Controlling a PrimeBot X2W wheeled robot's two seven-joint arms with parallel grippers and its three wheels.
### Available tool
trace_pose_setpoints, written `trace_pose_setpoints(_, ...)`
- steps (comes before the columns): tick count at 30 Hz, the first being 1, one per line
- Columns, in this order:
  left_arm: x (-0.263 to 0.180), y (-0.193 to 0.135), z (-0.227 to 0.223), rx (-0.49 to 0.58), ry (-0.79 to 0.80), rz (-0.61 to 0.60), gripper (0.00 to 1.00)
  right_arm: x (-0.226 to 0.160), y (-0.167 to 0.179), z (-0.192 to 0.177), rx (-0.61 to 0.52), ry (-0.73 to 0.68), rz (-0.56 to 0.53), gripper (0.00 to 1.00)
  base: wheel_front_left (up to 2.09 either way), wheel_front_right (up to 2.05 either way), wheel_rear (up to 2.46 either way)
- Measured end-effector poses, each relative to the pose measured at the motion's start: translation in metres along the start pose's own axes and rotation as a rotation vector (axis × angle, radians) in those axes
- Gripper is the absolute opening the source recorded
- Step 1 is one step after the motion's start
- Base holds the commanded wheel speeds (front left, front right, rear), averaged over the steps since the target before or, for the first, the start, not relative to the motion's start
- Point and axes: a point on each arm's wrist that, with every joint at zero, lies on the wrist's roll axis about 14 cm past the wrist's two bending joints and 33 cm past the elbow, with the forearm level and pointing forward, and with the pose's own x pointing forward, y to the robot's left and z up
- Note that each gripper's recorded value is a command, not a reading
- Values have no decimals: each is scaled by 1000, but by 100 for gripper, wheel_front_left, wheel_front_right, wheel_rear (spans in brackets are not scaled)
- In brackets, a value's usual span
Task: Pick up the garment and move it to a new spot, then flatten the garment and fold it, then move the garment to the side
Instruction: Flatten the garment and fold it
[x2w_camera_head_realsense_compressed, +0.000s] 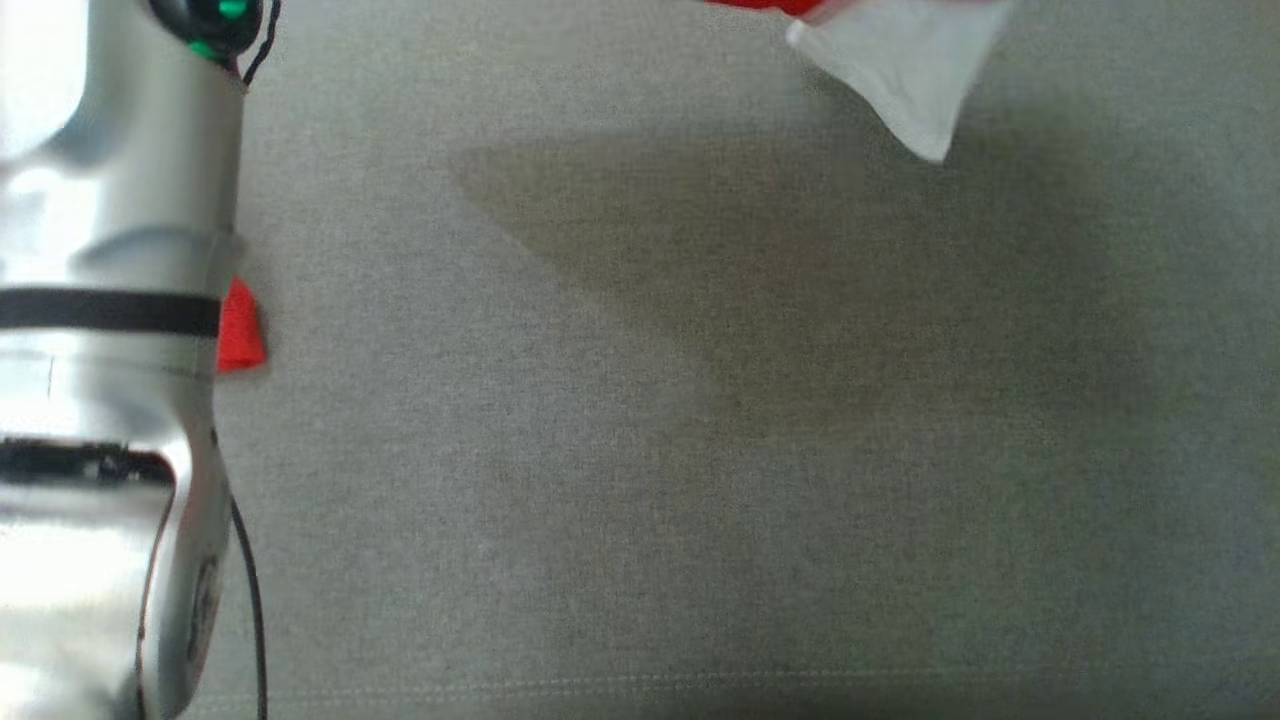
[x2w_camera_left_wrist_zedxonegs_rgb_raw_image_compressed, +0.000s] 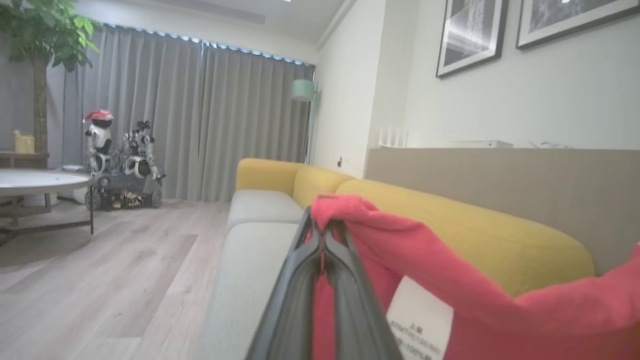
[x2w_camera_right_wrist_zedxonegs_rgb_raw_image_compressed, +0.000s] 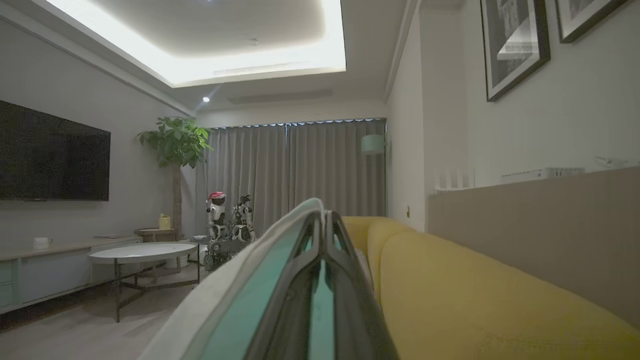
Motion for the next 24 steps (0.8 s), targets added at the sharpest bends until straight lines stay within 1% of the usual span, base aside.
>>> trace_pose_setpoints(3,-4,9,-42,-21,123,41,0,-2,5,-46,24,132,-5,0,0,0,0)
trace_pose_setpoints(6,-19,20,-92,-47,257,90,0,-12,15,-95,40,263,4,0,0,0,0)
trace_pose_setpoints(10,-39,24,-144,-88,393,125,0,-30,29,-150,46,406,25,0,0,0,0)
trace_pose_setpoints(13,-57,24,-175,-123,471,148,0,-53,32,-189,63,504,24,0,0,0,0)
trace_pose_setpoints(16,-81,25,-204,-151,548,176,0,-86,33,-224,89,593,10,0,0,0,0)
trace_pose_setpoints(18,-97,23,-219,-180,591,190,0,-106,32,-240,119,622,-7,0,0,0,0)
trace_pose_setpoints(20,-111,21,-231,-185,626,193,0,-124,34,-253,139,650,-12,0,0,0,0)
trace_pose_setpoints(21,-111,21,-231,-185,626,193,0,-124,34,-253,139,650,-12,0,0,0,0)
trace_pose_setpoints(24,-132,18,-244,-204,667,200,0,-147,38,-264,203,658,-33,0,0,0,0)
